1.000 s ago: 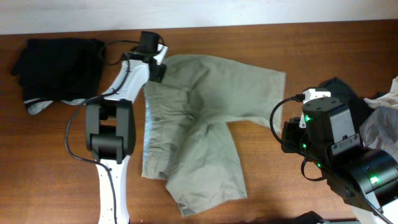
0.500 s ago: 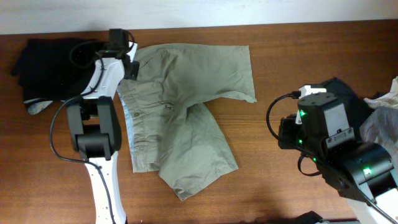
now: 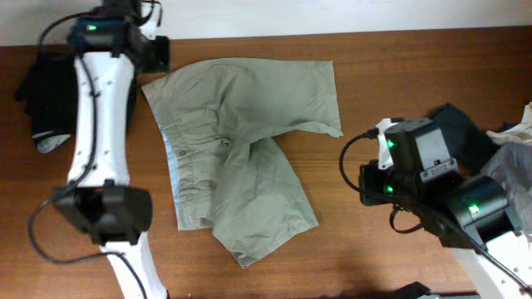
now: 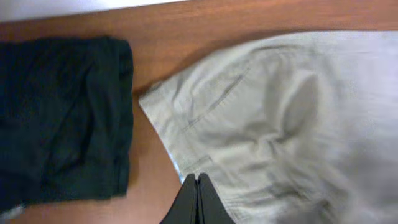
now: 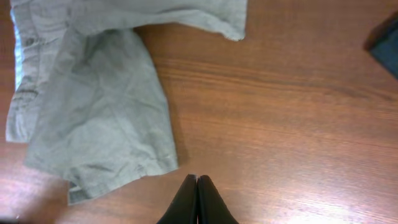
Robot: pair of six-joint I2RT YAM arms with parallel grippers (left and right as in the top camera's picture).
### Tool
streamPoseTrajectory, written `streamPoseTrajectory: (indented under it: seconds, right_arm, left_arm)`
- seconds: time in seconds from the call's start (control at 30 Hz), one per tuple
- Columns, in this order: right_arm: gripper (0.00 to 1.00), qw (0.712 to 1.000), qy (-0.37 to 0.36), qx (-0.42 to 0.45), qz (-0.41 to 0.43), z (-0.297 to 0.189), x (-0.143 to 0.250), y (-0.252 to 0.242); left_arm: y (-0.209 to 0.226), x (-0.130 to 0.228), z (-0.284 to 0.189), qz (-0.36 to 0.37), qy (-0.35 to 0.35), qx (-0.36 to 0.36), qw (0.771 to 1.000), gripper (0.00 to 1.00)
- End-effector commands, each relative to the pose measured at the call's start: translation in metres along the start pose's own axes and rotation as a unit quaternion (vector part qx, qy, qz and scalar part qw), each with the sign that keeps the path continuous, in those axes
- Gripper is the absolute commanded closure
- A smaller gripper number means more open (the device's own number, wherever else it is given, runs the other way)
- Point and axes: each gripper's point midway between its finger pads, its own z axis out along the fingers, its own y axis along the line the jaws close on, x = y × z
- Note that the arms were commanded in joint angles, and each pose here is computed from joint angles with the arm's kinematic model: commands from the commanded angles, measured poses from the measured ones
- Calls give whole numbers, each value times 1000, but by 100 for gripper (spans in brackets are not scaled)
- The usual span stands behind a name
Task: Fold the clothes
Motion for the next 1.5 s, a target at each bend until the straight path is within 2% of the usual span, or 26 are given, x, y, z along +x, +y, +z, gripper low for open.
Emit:
streamPoseTrajectory:
  seconds: [0.0,0.17,0.23,0.3,0.47,0.57,0.67,0.87,1.03,1.13,1.23,1.27,1.3,1.47]
  right_arm:
    - [96,999,-6,-25,-22,-2,2,13]
    - [96,999,-20,-31,-27,-8,0,16]
    - [96,999,-19,-31,-37,-5,-1,16]
    - [96,998,-8,-34,-56,5,4,20]
    - [96,991,7,-66,-113,29,21,53]
    - [96,979,24,-95,-178,49,37,90]
    - [96,967,55,-102,-227,76,54,117]
    - [96,949,88,-122,-279,115,79,163]
    - [95,936,72,-142,-314,127,92,198]
    - [88,931,69,-156,-323,130,97,211]
    - [75,922,72,-179,-335,131,109,228]
    - [68,919,73,-182,-341,132,113,232]
    - [49,916,76,-184,-348,134,119,237]
    - [29,911,82,-184,-360,141,130,244]
  left_arm:
    - [-7,11,-26,-27,9,30,999,99]
    - [-10,27,-102,-1,-31,30,999,99]
    - [-11,43,-119,2,-53,30,998,99]
    - [-13,76,-119,4,-69,29,997,99]
    - [-36,163,-78,7,-119,77,990,99]
    - [-39,211,-42,-40,-133,82,987,99]
    - [-38,247,0,-78,-114,80,987,99]
    - [-22,267,45,-111,-74,65,989,99]
    - [-44,277,88,-124,-31,150,980,100]
    - [-55,284,104,-127,-12,183,975,100]
    - [-57,292,115,-132,4,187,974,99]
    - [-58,295,117,-133,10,187,973,99]
    - [-58,298,119,-134,15,187,973,99]
    - [-58,297,120,-134,13,187,973,99]
